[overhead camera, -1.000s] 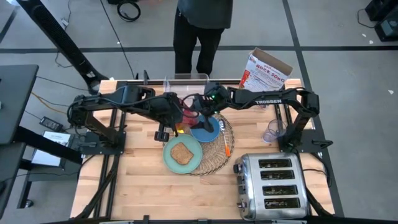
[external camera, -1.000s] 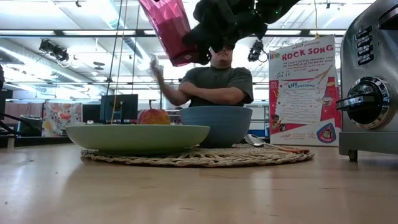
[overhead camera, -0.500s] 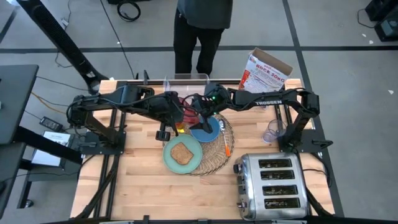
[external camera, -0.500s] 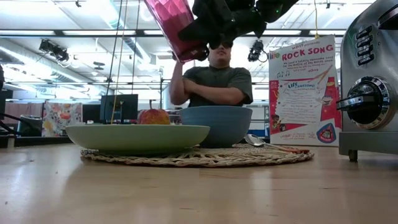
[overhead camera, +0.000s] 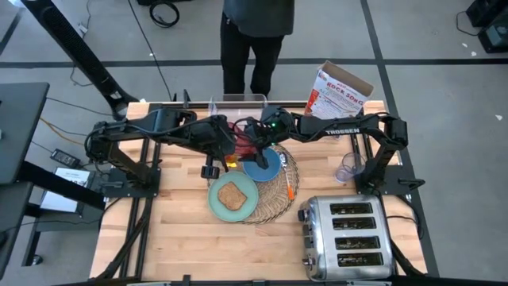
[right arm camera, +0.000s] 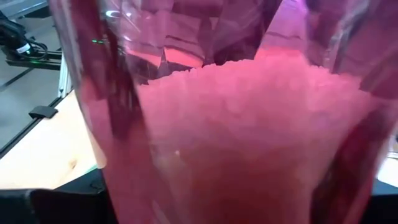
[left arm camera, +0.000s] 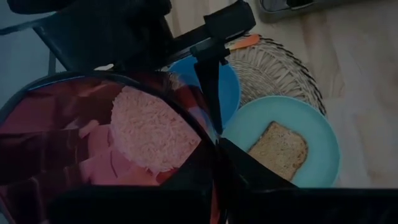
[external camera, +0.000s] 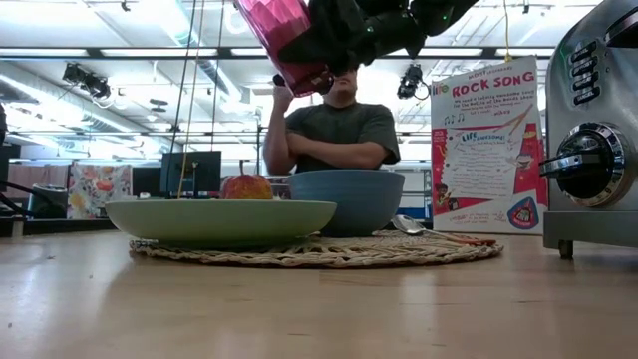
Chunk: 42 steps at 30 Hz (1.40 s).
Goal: Arrange a breakfast setting
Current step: Move the red cup to the top right of the table mat
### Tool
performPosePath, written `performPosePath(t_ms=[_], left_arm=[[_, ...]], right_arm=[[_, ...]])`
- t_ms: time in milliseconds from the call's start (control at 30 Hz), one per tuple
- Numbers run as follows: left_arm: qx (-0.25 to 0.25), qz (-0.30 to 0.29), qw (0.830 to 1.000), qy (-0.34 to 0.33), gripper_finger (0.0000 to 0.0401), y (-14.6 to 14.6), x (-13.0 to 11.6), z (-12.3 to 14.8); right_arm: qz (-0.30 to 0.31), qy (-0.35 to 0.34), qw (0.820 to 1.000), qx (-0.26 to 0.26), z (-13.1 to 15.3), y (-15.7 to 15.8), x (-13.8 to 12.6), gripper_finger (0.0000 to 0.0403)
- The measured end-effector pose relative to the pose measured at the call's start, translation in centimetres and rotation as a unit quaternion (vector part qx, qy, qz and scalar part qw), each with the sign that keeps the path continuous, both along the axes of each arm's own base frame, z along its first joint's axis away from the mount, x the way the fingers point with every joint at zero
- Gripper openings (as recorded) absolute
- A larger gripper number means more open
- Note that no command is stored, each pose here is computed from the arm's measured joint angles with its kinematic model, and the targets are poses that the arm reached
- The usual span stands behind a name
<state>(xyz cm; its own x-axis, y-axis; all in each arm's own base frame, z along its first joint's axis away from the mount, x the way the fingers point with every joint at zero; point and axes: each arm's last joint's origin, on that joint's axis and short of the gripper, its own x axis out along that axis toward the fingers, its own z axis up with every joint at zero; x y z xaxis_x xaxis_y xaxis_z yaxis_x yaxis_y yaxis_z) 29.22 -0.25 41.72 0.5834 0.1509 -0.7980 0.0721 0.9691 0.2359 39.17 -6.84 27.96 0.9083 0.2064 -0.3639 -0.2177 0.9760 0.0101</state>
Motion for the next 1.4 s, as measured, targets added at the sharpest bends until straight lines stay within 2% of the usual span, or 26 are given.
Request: performPosePath(t_ms=[167,367,533,633,800,967,1033,1133,1233,1333,1400], left_arm=[[-0.01,0.015,1.0,-0.007,0.0048,0.0,0.1,0.1],[-0.022,0.027,0.999,-0.005,0.0122,0.0,-0.5,0.3],[-0.047,0.059,0.997,-0.024,0.0189,0.1,-2.6,1.6],[-0.081,0.109,0.989,-0.051,0.0214,0.3,-4.9,2.9],[-0.14,0.194,0.963,-0.124,0.0222,0.5,-8.4,5.0],[-0.153,0.206,0.943,-0.214,0.0208,0.4,-10.3,7.0],[-0.156,0.205,0.933,-0.251,0.0203,0.4,-10.3,7.4],[-0.158,0.196,0.92,-0.301,0.02,0.4,-8.9,6.8],[-0.161,0.202,0.91,-0.326,0.0202,0.9,-6.9,4.4],[-0.173,0.199,0.9,-0.348,0.0212,1.8,-5.0,1.5],[-0.183,0.192,0.884,-0.386,0.0222,2.5,-3.9,0.1]], right_arm=[[-0.01,-0.001,1.0,-0.003,0.0,-0.1,0.0,0.032],[-0.029,-0.003,0.999,-0.013,0.6,-0.1,-0.3,0.032],[-0.047,0.0,0.999,-0.019,1.6,-0.5,-1.3,0.032],[-0.067,-0.001,0.998,-0.015,1.8,-1.1,-2.6,0.032],[-0.136,0.0,0.99,-0.025,1.1,-2.2,-5.9,0.032],[-0.213,-0.029,0.976,-0.025,-0.1,-2.7,-9.7,0.032],[-0.238,-0.032,0.97,-0.023,-1.1,-2.7,-11.1,0.032],[-0.262,-0.021,0.965,-0.023,-2.7,-2.6,-12.7,0.032],[-0.271,-0.019,0.962,-0.016,-3.2,-2.5,-13.7,0.032],[-0.276,-0.037,0.96,-0.018,-2.5,-2.3,-14.6,0.032],[-0.291,-0.059,0.955,-0.026,-1.7,-2.2,-15.2,0.032]])
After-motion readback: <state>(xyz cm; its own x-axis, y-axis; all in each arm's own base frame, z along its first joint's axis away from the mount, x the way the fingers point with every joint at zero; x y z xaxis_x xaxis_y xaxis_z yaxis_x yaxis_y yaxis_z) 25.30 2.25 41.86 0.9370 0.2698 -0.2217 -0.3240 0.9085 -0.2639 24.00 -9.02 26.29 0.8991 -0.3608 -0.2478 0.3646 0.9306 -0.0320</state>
